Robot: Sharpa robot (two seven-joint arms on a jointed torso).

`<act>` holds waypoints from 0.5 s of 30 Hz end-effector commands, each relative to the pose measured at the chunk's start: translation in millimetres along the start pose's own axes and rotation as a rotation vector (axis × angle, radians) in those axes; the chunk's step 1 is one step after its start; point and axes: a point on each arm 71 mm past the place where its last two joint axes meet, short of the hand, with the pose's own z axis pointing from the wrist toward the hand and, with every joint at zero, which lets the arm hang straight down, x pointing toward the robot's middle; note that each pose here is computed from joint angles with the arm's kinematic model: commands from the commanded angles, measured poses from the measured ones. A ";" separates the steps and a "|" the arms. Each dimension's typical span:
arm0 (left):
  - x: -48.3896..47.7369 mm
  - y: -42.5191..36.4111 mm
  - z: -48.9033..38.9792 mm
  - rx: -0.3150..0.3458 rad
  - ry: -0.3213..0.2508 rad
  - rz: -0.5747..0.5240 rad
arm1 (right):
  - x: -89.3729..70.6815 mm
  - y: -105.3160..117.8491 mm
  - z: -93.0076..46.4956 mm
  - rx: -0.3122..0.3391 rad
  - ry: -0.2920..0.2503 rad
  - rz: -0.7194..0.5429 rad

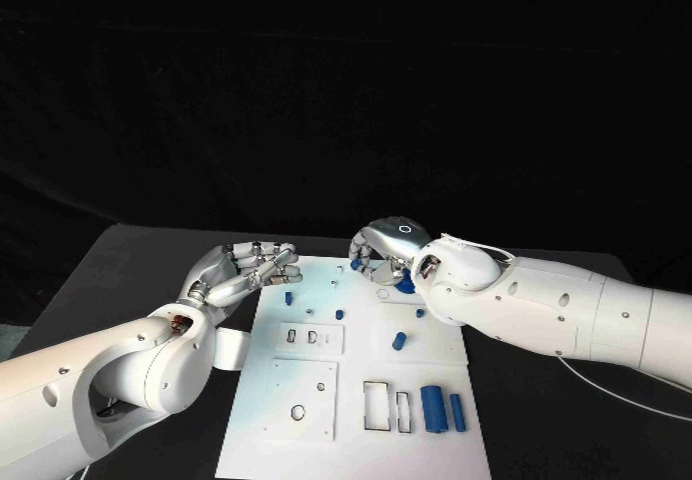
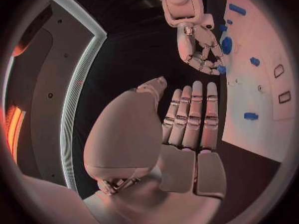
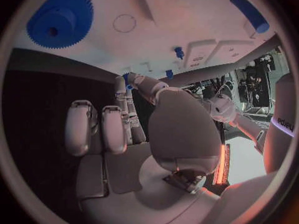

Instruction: Assemble the parts on the task board

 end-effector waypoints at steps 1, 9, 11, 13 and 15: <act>4.3 -0.9 0.7 0.003 0.024 -0.015 | -2.0 -0.5 4.3 0.029 -0.044 0.004; 5.7 -0.8 1.1 0.003 0.028 -0.018 | 2.4 5.0 12.4 0.028 -0.043 0.015; 6.0 -0.8 1.2 0.004 0.029 -0.018 | 3.3 5.3 13.5 0.029 -0.039 0.017; 6.1 -0.7 1.3 0.004 0.029 -0.018 | 4.0 5.2 14.2 0.029 -0.034 0.019; 6.1 -0.7 1.3 0.004 0.029 -0.018 | 5.2 5.1 15.1 0.031 -0.026 0.020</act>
